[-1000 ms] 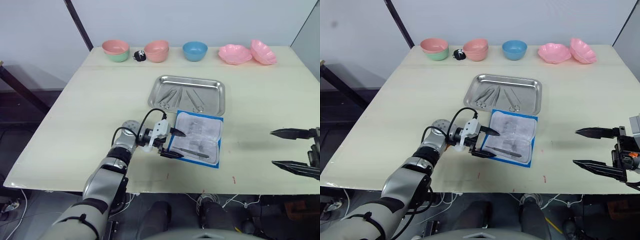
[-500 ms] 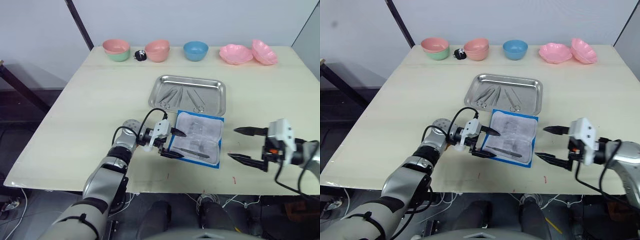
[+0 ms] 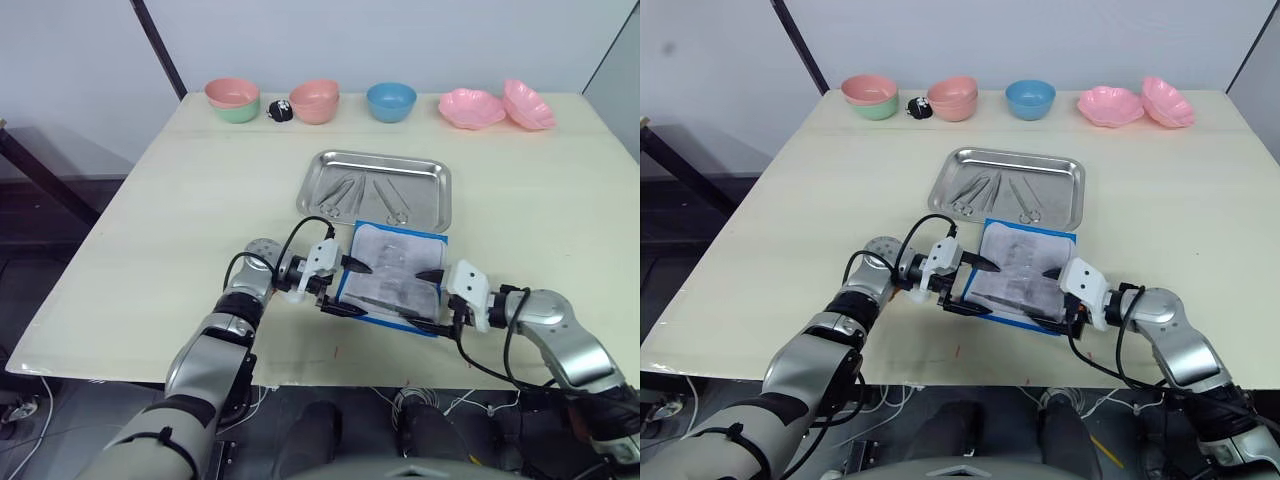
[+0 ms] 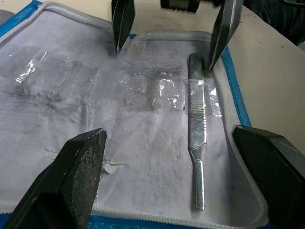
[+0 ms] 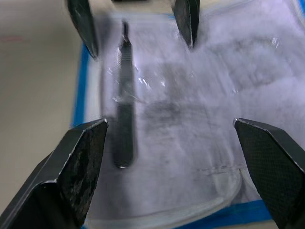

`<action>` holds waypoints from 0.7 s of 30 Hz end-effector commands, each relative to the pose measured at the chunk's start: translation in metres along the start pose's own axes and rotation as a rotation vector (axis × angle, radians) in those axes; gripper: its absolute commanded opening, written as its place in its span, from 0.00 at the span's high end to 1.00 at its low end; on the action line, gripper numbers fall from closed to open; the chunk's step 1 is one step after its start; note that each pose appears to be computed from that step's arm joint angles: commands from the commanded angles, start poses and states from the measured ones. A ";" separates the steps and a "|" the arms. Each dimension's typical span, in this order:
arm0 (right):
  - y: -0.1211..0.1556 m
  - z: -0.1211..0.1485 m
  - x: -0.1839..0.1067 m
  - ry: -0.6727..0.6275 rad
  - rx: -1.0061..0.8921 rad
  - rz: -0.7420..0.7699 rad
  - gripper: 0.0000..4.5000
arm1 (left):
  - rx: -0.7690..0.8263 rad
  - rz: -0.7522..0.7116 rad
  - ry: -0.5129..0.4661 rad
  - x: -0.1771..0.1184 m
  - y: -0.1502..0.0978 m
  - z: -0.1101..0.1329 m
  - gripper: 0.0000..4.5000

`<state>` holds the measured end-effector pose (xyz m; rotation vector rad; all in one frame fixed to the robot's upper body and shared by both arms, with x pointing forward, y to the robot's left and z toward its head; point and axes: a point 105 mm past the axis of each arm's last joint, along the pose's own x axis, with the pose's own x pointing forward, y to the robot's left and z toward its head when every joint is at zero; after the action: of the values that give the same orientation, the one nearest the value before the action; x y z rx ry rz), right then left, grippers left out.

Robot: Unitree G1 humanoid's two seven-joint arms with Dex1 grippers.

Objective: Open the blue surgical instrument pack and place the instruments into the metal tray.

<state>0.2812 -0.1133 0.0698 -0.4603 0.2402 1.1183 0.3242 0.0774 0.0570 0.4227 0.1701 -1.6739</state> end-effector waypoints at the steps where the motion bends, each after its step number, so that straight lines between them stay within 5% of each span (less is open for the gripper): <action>1: 0.008 -0.019 0.006 0.092 0.002 0.028 0.02 | -0.164 -0.052 0.098 0.003 -0.025 -0.040 0.00; 7: 0.020 -0.033 0.008 0.152 0.011 0.084 0.41 | -0.164 -0.045 0.097 0.002 -0.024 -0.040 0.00; 12: 0.024 -0.046 0.005 0.174 0.036 0.092 0.95 | -0.163 -0.041 0.089 0.002 -0.023 -0.038 0.00; 21: 0.023 -0.031 0.001 0.142 0.009 0.101 0.99 | -0.166 -0.042 0.092 0.001 -0.024 -0.039 0.00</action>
<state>0.2662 -0.1019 0.0575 -0.5077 0.2630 1.2163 0.3249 0.0786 0.0564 0.4221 0.1766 -1.6655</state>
